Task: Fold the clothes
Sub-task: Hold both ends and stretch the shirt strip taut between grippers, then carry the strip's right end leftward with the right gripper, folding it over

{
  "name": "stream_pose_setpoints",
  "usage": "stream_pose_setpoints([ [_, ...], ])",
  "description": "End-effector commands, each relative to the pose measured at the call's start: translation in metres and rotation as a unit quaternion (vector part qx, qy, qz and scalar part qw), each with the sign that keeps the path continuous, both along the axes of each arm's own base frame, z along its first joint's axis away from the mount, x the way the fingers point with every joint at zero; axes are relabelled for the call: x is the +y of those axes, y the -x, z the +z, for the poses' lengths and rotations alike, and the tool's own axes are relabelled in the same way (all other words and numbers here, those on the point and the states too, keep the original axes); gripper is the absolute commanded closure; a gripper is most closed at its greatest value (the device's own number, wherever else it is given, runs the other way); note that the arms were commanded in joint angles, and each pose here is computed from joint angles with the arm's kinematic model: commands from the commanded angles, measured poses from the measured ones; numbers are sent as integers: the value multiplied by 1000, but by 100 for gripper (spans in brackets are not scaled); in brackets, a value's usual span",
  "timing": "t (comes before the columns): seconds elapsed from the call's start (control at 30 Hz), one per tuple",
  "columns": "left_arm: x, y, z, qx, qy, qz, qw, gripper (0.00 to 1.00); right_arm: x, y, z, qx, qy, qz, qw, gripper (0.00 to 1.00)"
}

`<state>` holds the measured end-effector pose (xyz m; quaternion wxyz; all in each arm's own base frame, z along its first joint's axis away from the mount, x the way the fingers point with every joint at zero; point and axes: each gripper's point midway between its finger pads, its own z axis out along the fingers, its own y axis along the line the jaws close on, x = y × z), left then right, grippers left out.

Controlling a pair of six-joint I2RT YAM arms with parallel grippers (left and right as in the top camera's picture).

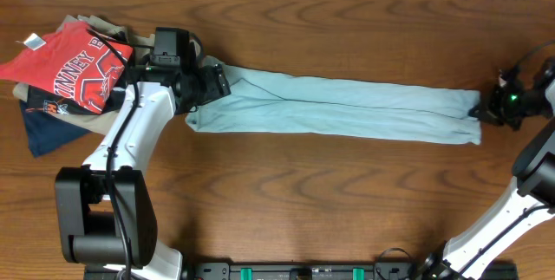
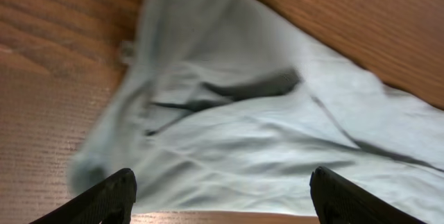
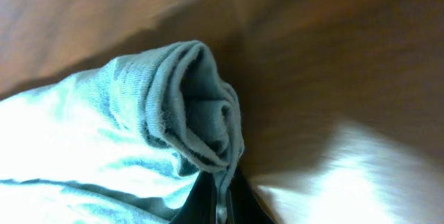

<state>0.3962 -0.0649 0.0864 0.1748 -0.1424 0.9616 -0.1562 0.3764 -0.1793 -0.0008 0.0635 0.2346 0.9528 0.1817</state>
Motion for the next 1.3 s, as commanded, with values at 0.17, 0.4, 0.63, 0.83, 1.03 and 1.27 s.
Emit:
stream_pose_setpoints([
  [0.17, 3, 0, 0, 5, -6, 4, 1000, 18, -32, -5, 43, -22, 78, 28, 996, 99],
  [0.4, 4, -1, 0, 3, -7, 5, 1000, 18, 26, -20, 74, -38, 76, 103, 991, 99],
  [0.63, 4, 0, 0, 4, -6, 4, 1000, 18, 114, -34, 80, -19, 42, 140, 989, 99],
  [0.83, 4, 0, 0, 3, -6, 4, 1000, 18, 182, -41, 80, -12, 35, 180, 983, 99],
  [1.03, 4, 0, 0, 4, -6, 4, 1000, 18, 240, -45, 80, -19, 41, 220, 974, 99],
  [1.27, 4, 0, 0, 4, -7, 4, 1000, 18, 275, -40, 79, -22, 47, 254, 966, 99],
])
